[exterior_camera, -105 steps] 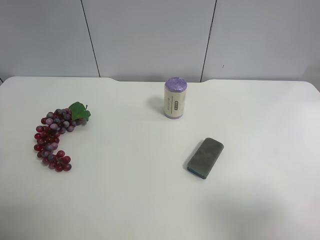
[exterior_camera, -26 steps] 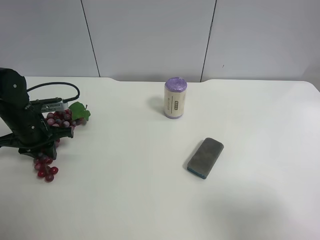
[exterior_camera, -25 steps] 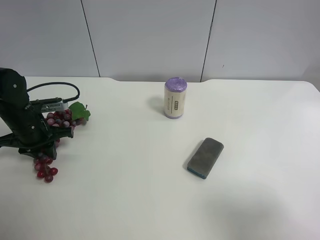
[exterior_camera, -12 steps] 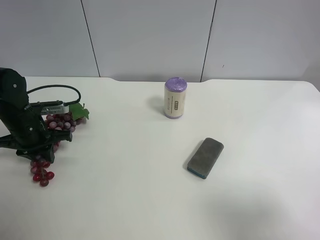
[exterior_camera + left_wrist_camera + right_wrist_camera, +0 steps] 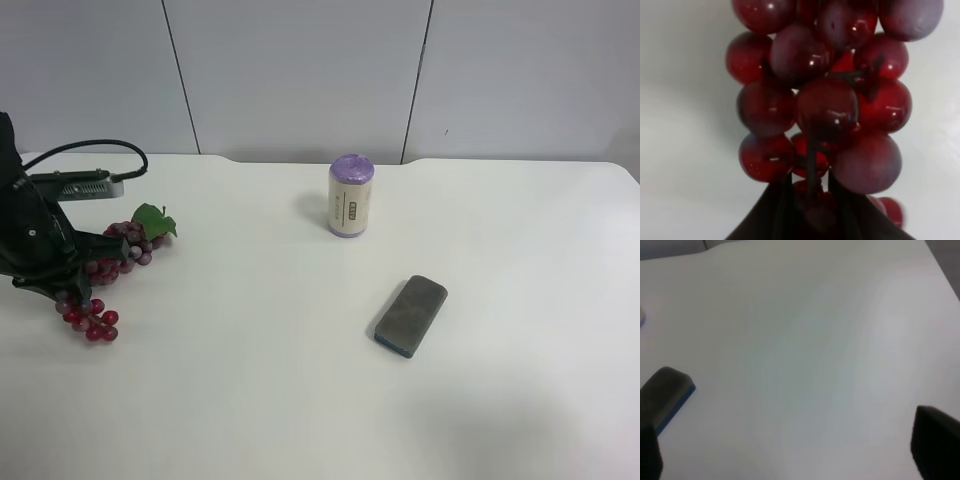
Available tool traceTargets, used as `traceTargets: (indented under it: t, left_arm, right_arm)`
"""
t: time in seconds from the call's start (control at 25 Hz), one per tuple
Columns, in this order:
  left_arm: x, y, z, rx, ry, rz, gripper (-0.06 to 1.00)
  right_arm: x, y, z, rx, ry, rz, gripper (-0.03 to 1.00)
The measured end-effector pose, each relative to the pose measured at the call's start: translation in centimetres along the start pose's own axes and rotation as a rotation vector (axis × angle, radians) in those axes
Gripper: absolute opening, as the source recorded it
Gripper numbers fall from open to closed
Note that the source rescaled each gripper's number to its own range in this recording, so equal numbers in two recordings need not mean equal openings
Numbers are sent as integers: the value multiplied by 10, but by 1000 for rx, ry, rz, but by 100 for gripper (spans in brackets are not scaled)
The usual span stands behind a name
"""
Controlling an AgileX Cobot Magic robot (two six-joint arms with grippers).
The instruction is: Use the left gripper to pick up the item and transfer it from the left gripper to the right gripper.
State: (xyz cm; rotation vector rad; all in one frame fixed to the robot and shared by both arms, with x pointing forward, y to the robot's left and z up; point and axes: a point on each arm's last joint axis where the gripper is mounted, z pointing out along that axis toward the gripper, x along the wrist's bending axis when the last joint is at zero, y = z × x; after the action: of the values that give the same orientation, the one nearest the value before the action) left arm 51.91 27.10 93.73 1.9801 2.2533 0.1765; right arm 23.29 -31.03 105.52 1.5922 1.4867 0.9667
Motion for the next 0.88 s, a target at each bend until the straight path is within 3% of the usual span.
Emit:
traceTargets:
  t: [0.6,0.88]
  left_arm:
    - [3,-8,-100,-48,-19,109,1]
    - [-19,1,-142,-62,-38,236,1]
  right_arm:
    - [0,0,0,0,0,0,100]
    - [0,0,0,0,3,0,100]
